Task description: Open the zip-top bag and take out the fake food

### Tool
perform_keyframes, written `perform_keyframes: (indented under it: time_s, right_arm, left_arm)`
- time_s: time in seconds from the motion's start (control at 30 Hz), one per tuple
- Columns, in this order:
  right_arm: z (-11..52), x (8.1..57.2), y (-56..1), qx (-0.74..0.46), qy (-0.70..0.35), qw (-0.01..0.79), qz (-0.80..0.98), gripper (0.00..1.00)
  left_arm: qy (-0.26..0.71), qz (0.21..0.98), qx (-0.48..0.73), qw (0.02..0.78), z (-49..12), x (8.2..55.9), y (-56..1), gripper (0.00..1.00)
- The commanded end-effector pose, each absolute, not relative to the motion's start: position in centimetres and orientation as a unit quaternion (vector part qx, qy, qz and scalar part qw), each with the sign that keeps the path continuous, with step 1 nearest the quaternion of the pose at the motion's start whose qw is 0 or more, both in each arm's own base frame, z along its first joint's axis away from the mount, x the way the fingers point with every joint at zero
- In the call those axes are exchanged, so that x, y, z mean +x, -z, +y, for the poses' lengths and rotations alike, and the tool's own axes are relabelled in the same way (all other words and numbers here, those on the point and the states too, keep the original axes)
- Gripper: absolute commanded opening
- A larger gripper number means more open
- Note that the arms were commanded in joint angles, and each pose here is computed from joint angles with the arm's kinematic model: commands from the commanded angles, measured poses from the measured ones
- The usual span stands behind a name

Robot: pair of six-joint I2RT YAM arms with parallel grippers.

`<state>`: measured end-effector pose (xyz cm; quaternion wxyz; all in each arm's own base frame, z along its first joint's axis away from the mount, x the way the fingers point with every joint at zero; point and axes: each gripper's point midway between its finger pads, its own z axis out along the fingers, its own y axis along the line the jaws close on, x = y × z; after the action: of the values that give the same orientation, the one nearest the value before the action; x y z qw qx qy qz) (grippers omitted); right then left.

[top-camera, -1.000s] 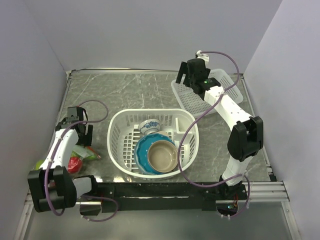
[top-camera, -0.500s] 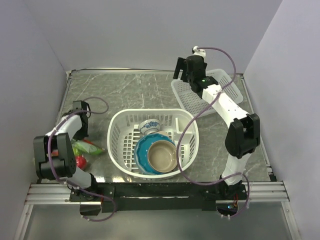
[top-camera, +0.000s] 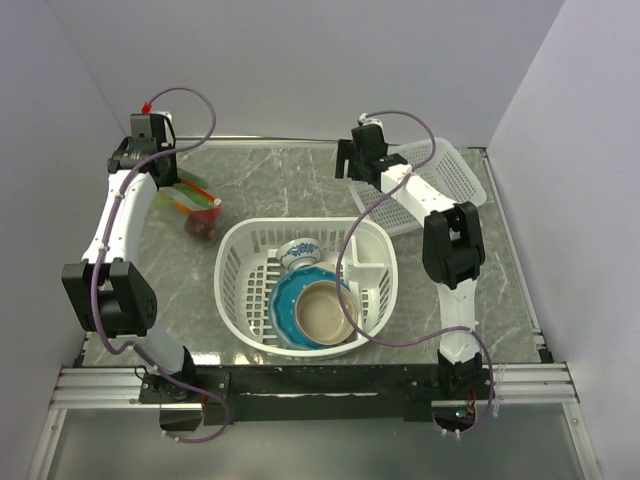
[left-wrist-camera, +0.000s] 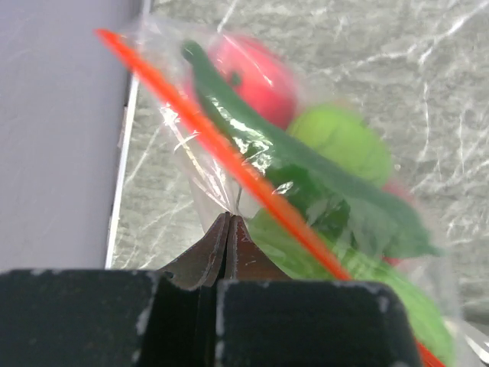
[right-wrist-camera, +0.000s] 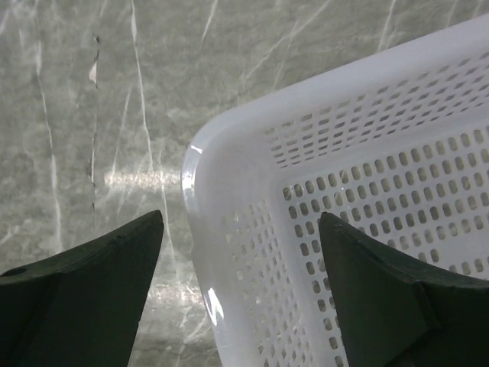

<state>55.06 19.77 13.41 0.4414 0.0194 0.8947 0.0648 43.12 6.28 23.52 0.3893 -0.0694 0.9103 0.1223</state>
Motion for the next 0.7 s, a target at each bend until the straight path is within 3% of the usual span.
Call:
perform_keyframes:
  time_s: [0.0, 0.27, 0.67]
  right_arm:
    - [21.5, 56.0, -16.0, 0.003, -0.095, 0.462, 0.882, 0.83]
    - [24.2, 57.8, -15.4, -0.002, -0.142, 0.45, 0.882, 0.52]
    - [24.0, 57.7, -14.2, -0.003, -0.124, 0.433, 0.893, 0.52]
  left_arm:
    - [-0.101, 0.92, -0.065, 0.373, 5.5, 41.5, -23.1, 0.01]
    - [-0.093, 0.913, -0.032, 0.395, 5.0, 41.3, -24.5, 0.01]
    - [-0.091, 0.901, -0.017, 0.423, 4.8, 42.6, -26.7, 0.01]
